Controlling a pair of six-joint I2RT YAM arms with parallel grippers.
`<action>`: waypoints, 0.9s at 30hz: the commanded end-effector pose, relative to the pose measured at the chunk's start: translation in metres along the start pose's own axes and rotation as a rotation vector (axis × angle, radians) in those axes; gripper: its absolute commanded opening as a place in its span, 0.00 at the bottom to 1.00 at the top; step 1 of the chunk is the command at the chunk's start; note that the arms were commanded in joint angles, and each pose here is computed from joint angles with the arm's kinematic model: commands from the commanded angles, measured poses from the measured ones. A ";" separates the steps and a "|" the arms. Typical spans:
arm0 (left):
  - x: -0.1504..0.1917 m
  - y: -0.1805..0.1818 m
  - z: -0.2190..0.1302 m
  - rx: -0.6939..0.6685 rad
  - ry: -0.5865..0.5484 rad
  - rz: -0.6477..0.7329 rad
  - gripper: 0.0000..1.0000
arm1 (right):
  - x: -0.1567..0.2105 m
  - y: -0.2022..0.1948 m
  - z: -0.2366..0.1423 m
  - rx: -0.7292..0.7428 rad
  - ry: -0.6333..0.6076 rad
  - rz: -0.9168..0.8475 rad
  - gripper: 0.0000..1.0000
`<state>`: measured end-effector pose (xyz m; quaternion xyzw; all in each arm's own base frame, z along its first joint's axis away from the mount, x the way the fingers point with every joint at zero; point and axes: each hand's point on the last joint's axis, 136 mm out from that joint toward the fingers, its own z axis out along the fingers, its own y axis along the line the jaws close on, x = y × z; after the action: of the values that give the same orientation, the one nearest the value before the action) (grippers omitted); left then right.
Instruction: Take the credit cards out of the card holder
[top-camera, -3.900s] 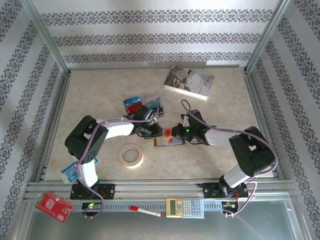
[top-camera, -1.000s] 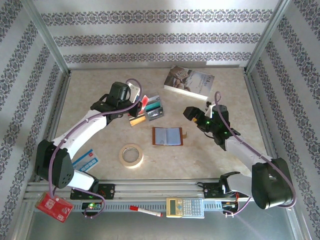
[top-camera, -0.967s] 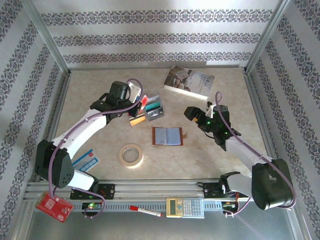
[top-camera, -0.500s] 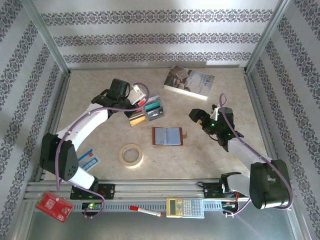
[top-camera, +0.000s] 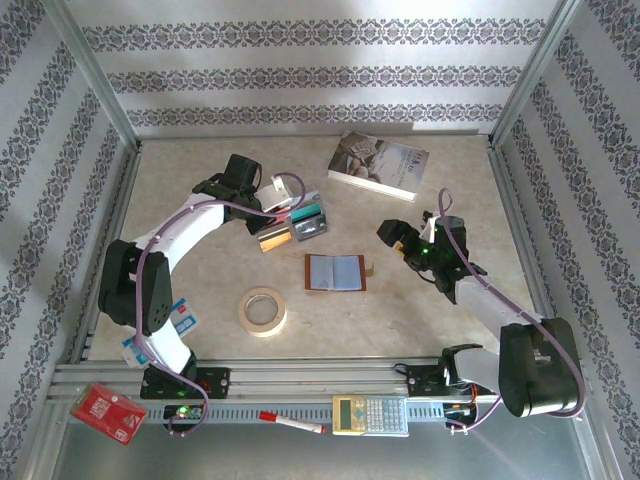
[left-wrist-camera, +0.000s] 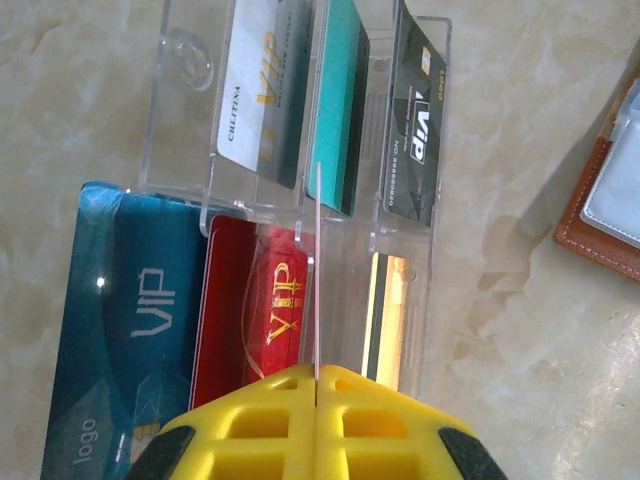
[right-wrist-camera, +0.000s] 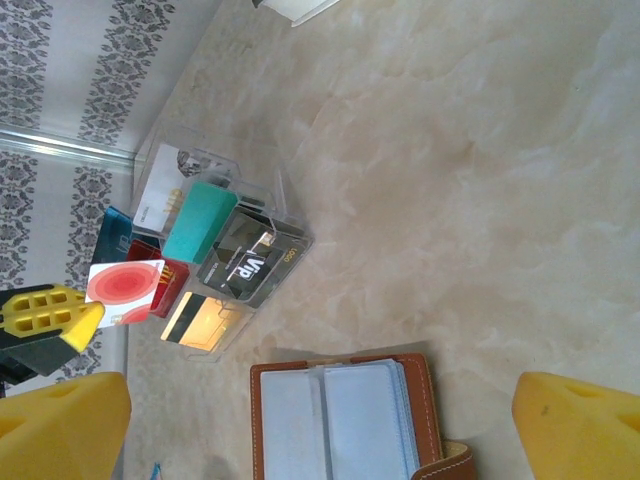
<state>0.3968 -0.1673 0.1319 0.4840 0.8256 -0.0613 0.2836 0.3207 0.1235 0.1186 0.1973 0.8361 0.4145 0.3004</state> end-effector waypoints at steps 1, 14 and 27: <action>-0.002 -0.006 -0.003 0.075 -0.009 0.055 0.00 | -0.001 0.000 0.001 -0.008 0.003 0.016 0.98; 0.013 0.002 0.007 0.100 0.038 0.054 0.00 | 0.002 0.000 0.000 -0.010 0.012 0.041 0.98; 0.024 0.000 0.014 0.139 0.088 0.023 0.00 | 0.005 0.001 0.004 -0.011 0.029 0.045 0.98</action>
<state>0.3978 -0.1602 0.1112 0.5108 0.8226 -0.0871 0.2341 0.3202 0.1244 0.1146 0.2106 0.8354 0.4185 0.2875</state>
